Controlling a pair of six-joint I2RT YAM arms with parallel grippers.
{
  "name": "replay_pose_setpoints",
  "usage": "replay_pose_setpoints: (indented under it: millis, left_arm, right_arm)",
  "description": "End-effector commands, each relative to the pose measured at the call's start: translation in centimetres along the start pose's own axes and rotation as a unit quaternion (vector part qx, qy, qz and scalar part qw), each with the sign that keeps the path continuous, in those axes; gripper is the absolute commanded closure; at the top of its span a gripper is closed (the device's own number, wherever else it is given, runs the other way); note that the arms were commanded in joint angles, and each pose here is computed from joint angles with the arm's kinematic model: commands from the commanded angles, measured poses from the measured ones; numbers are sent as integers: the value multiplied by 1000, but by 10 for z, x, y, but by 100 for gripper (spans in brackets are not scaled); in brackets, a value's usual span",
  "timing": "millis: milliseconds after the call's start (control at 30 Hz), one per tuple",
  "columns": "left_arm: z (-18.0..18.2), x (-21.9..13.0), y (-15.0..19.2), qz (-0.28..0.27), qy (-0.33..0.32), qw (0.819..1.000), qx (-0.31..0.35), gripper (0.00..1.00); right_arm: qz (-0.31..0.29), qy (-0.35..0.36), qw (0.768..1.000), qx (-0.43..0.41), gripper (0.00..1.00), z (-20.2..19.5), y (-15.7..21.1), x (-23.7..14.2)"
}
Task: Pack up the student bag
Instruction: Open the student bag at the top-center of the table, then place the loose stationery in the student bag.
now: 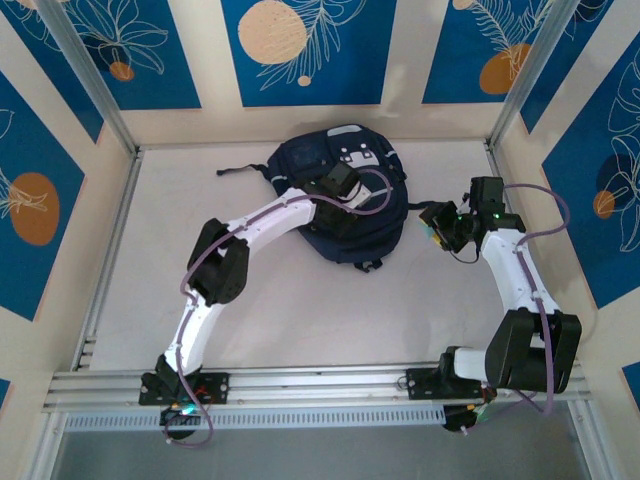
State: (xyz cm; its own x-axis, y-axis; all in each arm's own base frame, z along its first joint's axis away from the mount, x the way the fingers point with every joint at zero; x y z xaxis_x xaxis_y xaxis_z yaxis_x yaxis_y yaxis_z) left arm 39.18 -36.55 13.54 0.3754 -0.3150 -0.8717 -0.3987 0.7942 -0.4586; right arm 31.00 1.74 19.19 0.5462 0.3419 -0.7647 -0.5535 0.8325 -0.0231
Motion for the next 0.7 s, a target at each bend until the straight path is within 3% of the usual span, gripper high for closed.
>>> replay_pose_setpoints:
  millis: [0,300,667]
  left_arm:
    - [10,-18,-17,-34,-19,999,-4,100]
    - [17,-85,-49,-124,30,990,-68,100]
    - [20,-93,-59,-138,35,987,-73,100]
  right_arm:
    - [6,-24,1000,-7,51,9,3,-9]
    - [42,-17,999,-1,51,12,23,12]
    - [101,13,995,-20,50,49,47,71]
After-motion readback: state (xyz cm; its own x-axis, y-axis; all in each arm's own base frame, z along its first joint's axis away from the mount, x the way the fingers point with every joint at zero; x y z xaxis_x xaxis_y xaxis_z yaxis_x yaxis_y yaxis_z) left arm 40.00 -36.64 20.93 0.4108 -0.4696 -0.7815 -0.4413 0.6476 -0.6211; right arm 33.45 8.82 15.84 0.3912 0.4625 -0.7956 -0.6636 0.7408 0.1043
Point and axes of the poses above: each hand's point on the last joint's axis, 136 mm out from that joint toward the fingers, its own x axis out along the fingers, its own z axis along the line the jaws close on, y = z × x, the point moved 4 cm from there along -x, back along the fingers, and after that the axes turned 11 degrees about x, right-handed, at the moved point
